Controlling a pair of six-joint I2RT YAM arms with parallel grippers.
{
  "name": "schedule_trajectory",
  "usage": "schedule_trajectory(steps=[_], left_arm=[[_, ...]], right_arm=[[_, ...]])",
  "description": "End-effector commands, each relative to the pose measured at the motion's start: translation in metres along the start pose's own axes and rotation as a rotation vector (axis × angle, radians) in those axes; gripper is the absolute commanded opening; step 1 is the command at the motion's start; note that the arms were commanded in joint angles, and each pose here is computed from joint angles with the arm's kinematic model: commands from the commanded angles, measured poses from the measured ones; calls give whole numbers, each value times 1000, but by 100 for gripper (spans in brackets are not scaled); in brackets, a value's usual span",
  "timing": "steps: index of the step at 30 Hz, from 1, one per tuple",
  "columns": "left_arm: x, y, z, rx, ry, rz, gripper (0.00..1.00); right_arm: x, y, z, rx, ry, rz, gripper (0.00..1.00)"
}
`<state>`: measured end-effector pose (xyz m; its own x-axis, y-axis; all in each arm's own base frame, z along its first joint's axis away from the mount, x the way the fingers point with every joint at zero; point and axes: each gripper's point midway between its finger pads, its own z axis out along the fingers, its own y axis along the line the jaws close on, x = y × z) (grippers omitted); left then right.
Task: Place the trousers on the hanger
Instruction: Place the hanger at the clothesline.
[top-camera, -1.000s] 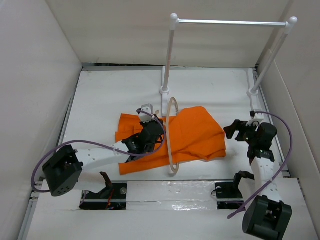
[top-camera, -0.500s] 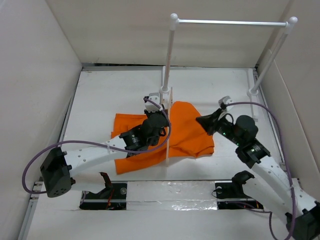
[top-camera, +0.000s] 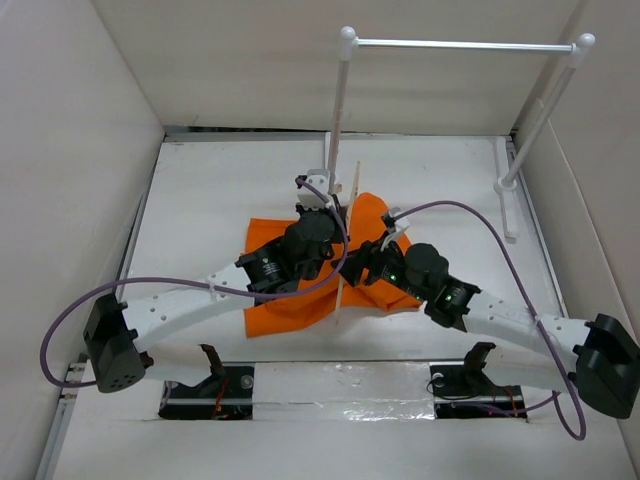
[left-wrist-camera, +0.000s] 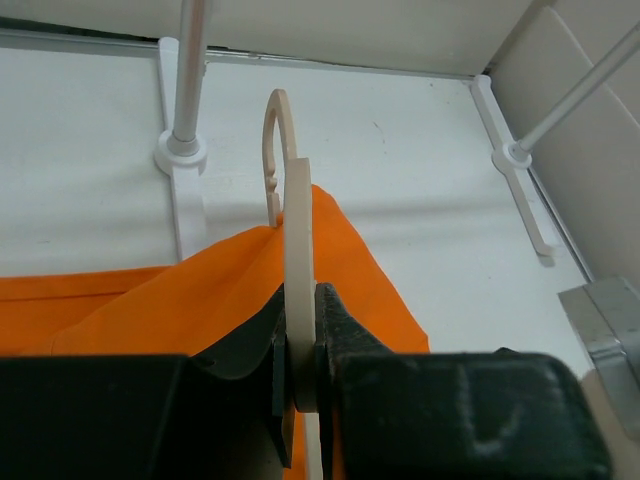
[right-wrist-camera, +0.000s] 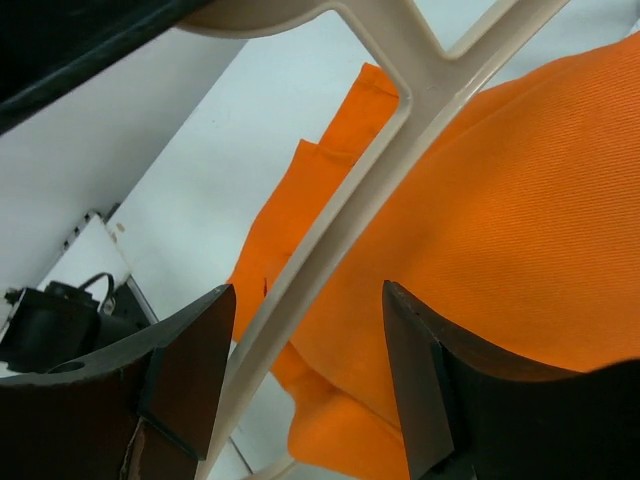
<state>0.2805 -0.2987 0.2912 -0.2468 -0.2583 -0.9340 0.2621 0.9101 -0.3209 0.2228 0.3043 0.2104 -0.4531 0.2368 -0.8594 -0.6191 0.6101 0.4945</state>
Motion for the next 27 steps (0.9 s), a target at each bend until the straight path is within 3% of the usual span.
schedule_trajectory(steps=[1,5,8,12,16,20,27], left_arm=[[-69,-40,-11,134,-136,-155,0],[-82,-56,-11,180,-135,-145,0],[-98,-77,-9,240,-136,-122,0],[-130,-112,-7,340,-134,-82,0],[-164,-132,-1,419,-165,-102,0],[-167,-140,7,433,-153,-88,4],[-179,-154,8,491,-170,-84,34]], right_arm=[[-39,21,7,-64,-162,88,64],[-41,28,9,-86,-169,113,45],[-56,43,8,-145,-206,140,14],[-74,57,-1,-193,-248,187,0],[-107,65,-17,-273,-325,223,0],[-137,75,-36,-326,-380,212,0],[-182,62,-68,-287,-468,171,0]])
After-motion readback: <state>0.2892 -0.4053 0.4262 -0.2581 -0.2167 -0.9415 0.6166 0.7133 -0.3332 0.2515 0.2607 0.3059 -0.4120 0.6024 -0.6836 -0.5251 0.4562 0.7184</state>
